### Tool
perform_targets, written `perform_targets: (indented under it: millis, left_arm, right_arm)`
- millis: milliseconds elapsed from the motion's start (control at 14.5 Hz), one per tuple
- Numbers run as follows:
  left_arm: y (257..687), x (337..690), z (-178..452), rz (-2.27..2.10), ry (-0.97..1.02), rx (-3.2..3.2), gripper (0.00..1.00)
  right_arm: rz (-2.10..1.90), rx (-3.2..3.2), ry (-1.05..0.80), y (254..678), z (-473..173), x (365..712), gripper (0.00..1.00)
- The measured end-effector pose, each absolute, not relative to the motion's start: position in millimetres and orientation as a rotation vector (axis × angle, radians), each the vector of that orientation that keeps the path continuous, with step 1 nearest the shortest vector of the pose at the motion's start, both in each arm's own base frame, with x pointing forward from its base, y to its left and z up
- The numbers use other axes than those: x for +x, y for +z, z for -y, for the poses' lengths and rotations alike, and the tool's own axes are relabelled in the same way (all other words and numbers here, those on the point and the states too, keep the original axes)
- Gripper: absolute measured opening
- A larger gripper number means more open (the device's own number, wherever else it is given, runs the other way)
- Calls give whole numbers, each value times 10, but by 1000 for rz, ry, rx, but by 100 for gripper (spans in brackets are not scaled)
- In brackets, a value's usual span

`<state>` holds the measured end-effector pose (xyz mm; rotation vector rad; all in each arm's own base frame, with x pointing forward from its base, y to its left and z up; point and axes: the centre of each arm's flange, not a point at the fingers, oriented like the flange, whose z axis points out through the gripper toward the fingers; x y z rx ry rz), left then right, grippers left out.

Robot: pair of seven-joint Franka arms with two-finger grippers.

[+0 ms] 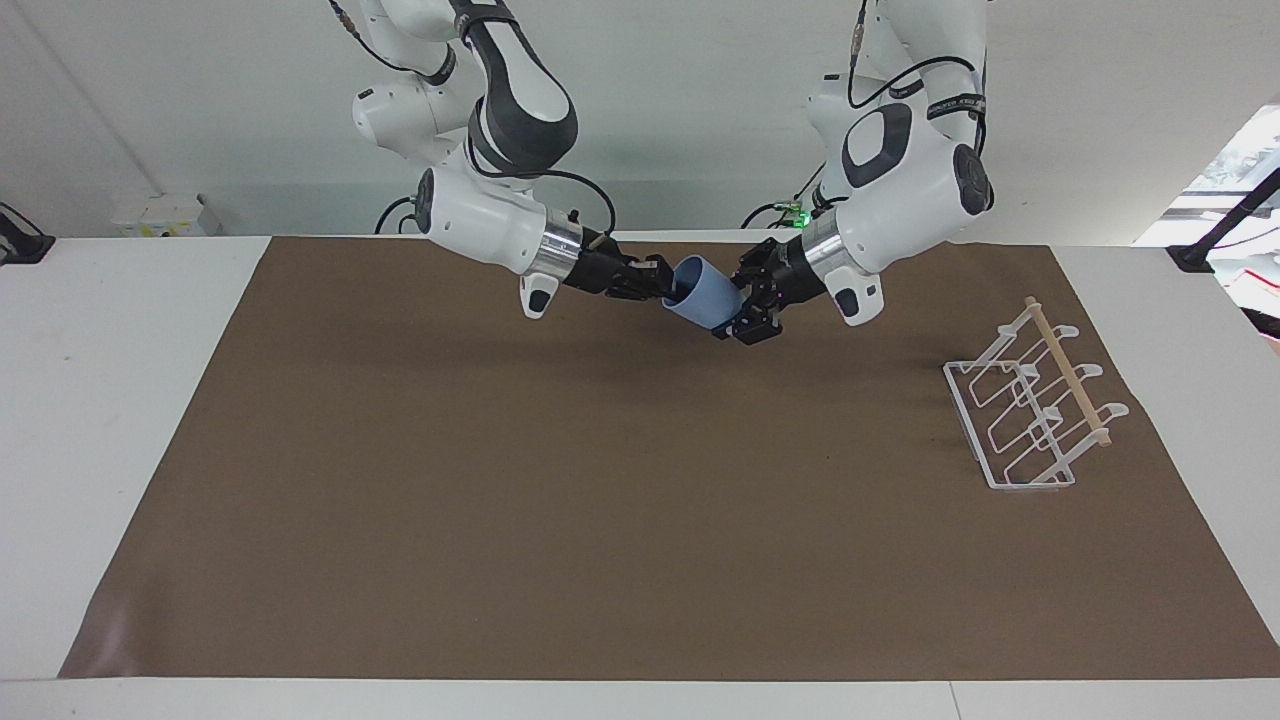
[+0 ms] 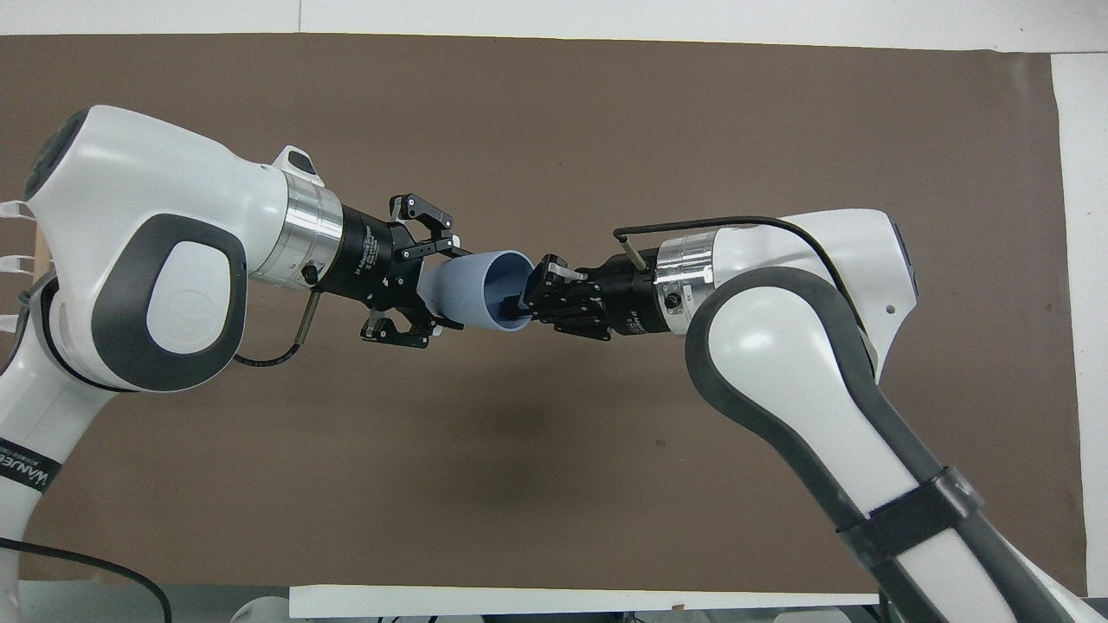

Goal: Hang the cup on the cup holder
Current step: 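Grasp the cup base with the left gripper from the right gripper, then open the right gripper and withdraw it while the left gripper pulls back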

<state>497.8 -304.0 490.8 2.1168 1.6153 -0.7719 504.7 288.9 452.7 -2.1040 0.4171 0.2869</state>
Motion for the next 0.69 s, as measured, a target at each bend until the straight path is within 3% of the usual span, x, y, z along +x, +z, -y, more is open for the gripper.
perform_targets:
  millis: [275, 413, 688]
  left_arm:
    - [4907, 4979, 3023, -1619, -774, 2124, 73]
    - [4900, 5018, 2901, -1647, -701, 2187, 73]
    - [4917, 5181, 2459, -1793, -514, 2259, 73]
  right_arm:
    - [-415, -2104, 289, 4524, -2910, 5037, 5]
    - [-412, -2104, 290, 4521, -2941, 5024, 21]
    - [-448, -2090, 267, 4557, -2718, 5144, 67]
